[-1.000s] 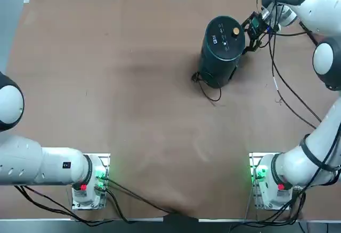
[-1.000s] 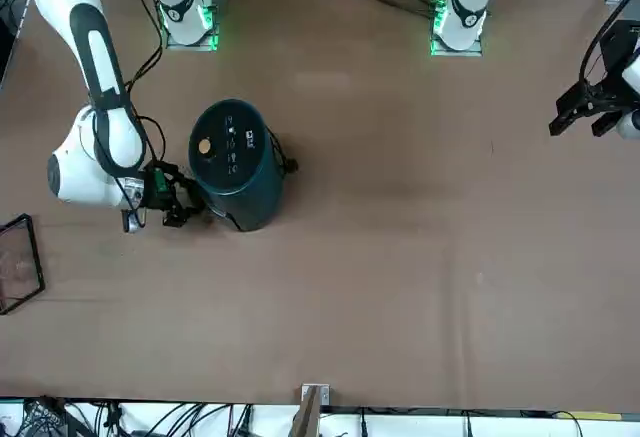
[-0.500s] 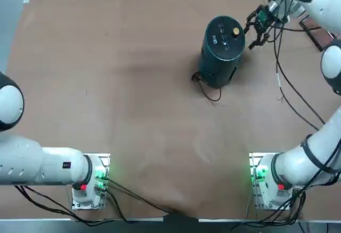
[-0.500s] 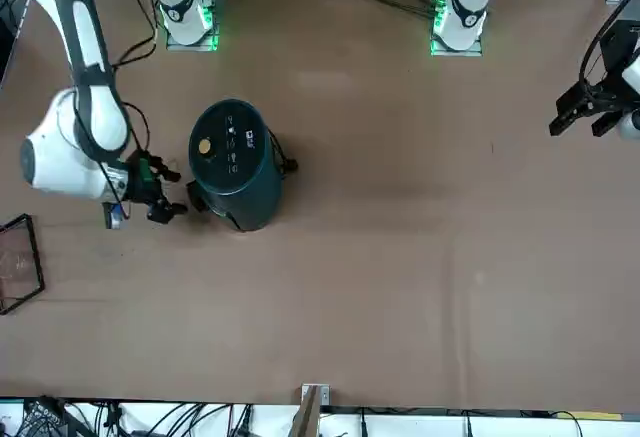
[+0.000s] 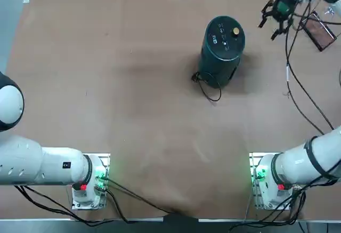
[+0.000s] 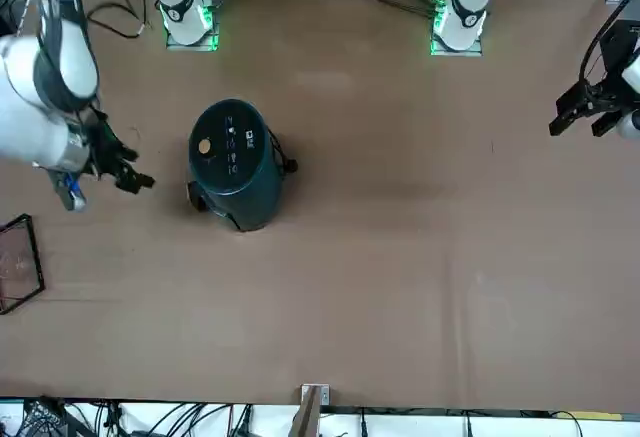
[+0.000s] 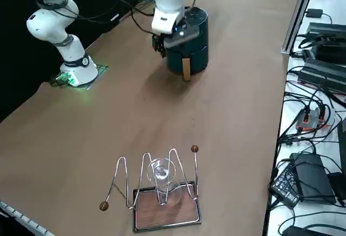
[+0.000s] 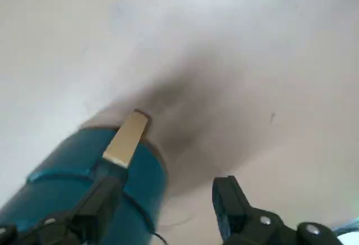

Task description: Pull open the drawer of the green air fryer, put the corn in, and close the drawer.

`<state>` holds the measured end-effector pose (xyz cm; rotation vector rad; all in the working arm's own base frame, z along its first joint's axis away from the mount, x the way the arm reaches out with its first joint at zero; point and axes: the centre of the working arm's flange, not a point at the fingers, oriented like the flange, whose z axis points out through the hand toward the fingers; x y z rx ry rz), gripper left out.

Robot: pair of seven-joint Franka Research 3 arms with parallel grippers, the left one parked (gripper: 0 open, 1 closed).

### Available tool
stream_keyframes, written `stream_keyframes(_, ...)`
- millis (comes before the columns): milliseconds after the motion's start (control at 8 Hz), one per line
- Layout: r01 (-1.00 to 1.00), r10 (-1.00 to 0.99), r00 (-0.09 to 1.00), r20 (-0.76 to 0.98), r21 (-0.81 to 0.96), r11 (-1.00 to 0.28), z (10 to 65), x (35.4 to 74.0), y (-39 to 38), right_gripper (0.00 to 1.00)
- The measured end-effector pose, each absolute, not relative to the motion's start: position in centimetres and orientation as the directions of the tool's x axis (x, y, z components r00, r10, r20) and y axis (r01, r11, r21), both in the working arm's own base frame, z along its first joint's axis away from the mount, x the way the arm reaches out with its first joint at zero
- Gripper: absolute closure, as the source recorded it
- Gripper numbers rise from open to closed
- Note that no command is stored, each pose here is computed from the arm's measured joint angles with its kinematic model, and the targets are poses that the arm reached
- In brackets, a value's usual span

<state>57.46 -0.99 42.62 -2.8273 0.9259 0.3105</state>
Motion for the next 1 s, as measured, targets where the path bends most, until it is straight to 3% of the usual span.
stream_keyframes(375,-0.308,-0.299,0.945,-0.133,-0.061,-0.949,51.5,58.2,-1.5,0.0)
stream_keyframes(625,-0.161,-0.159,0.985,-0.061,-0.031,-0.987,56.5,58.0,-1.8,0.0)
stream_keyframes(1000,-0.117,-0.116,0.993,-0.029,-0.029,-0.993,62.0,56.8,-1.9,0.0)
